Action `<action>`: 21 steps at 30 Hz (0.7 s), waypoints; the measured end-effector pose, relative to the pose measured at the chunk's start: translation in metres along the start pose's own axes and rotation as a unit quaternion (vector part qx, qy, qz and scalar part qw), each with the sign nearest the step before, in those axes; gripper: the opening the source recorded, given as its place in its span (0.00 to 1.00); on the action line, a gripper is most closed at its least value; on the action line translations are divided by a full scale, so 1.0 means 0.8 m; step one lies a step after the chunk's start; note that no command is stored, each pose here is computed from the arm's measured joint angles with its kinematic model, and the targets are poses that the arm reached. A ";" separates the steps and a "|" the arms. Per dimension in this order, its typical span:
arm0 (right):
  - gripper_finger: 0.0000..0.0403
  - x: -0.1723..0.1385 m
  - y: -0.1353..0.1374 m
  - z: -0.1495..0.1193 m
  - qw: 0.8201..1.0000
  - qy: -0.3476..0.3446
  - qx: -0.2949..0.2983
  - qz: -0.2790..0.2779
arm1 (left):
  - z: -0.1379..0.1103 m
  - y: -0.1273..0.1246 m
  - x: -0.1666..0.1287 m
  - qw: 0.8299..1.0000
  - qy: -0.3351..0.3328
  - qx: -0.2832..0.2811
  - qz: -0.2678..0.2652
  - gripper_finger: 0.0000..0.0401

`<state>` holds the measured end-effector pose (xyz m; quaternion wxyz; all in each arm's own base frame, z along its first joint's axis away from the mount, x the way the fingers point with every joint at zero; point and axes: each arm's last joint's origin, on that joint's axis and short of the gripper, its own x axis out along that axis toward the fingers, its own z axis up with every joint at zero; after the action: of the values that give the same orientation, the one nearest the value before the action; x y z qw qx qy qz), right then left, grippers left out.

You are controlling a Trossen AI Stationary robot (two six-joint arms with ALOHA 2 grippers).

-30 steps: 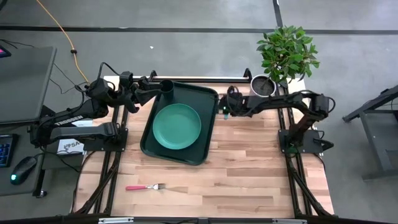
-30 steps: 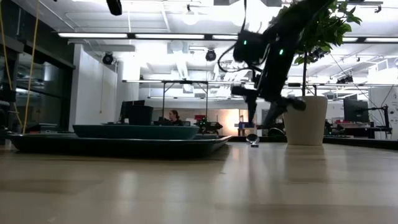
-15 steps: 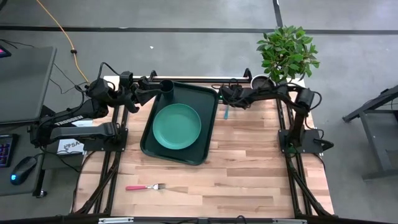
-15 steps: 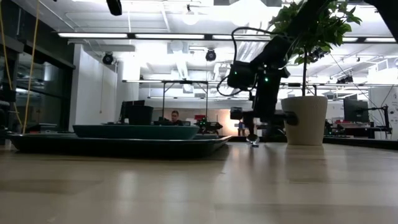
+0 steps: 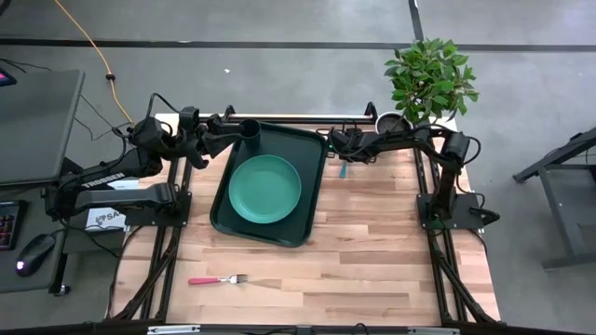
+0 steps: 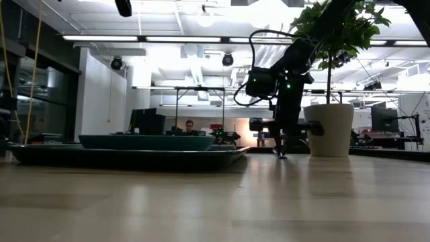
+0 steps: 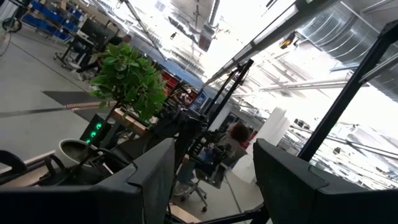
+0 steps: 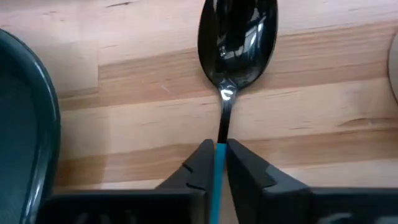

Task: Pick and place plate/cup/fork/spoon on tray
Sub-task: Put the blue spoon on the black serving tray to the right of the black cup

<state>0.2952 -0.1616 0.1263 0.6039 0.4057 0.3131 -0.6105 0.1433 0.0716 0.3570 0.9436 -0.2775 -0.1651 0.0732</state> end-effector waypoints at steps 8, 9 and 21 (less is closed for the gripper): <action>0.02 -0.003 0.002 -0.006 0.999 0.008 -0.036 0.005 | 0.000 0.000 0.000 1.000 0.000 -0.002 0.000 0.50; 0.01 -0.004 0.003 -0.007 0.999 0.009 -0.045 0.007 | 0.000 0.000 0.000 1.000 0.000 -0.005 0.000 0.50; 0.00 -0.075 0.006 0.006 0.988 -0.051 -0.130 0.072 | 0.000 0.000 0.000 1.000 0.001 -0.009 0.000 0.50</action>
<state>0.2956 -0.1376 0.1815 0.7089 0.3134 0.3293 -0.5393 0.1433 0.0716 0.3570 0.9412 -0.2859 -0.1650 0.0720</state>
